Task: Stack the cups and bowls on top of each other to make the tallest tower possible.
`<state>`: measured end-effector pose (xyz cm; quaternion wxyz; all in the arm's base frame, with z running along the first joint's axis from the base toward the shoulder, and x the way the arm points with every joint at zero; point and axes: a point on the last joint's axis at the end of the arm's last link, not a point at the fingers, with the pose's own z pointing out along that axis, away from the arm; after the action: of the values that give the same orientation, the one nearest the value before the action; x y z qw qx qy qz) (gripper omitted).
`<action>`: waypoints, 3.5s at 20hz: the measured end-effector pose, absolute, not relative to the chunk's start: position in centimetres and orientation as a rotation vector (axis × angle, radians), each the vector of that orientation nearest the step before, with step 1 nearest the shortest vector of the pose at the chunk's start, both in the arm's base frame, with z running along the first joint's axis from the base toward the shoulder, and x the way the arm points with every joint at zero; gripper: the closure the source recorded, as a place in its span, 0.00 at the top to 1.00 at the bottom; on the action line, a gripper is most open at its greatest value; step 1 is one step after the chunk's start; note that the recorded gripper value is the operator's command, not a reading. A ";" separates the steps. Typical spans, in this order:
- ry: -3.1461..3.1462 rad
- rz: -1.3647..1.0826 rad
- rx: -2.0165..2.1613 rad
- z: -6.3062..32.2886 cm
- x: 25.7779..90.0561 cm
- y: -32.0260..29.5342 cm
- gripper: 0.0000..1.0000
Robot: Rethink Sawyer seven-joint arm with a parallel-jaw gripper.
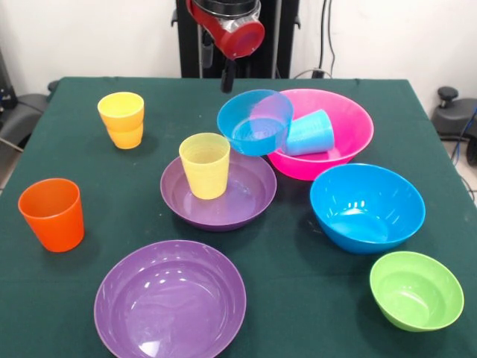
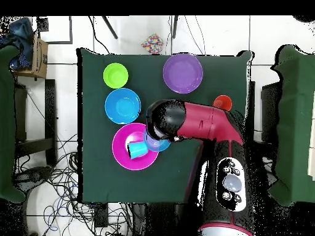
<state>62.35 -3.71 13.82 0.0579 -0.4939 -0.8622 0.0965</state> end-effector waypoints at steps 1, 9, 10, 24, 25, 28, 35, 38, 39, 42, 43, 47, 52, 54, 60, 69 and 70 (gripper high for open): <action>-2.614 0.292 -1.495 13.7 62.4 -3.6 1.00; -2.623 0.312 -1.434 11.0 62.2 -1.6 1.00; -2.628 0.319 -1.413 10.5 62.1 -0.8 1.00; -2.696 0.372 -1.396 10.7 65.5 0.2 1.00; -2.700 0.376 -1.402 10.9 66.1 0.0 1.00; -2.725 0.383 -1.423 10.9 68.2 -0.9 1.00; -2.756 0.382 -1.452 9.3 71.6 -2.1 1.00; -2.755 0.399 -1.457 8.4 73.2 -2.6 1.00; -2.747 0.404 -1.458 8.3 73.6 -2.7 1.00; -2.721 0.415 -1.457 7.9 74.4 -2.7 1.00; -2.710 0.418 -1.457 7.8 74.7 -2.7 1.00; -2.667 0.432 -1.447 7.7 75.5 -2.6 1.00; -2.662 0.437 -1.445 7.8 76.0 -2.6 1.00; -2.663 0.436 -1.447 7.8 76.1 -2.7 1.00; -2.674 0.419 -1.470 8.0 77.1 -3.6 1.00; -2.689 0.363 -1.443 7.9 77.8 -6.5 1.00; -2.699 0.352 -1.417 7.9 77.9 -6.9 1.00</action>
<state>77.87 -6.91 7.93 0.0365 -0.4613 -0.8790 0.1147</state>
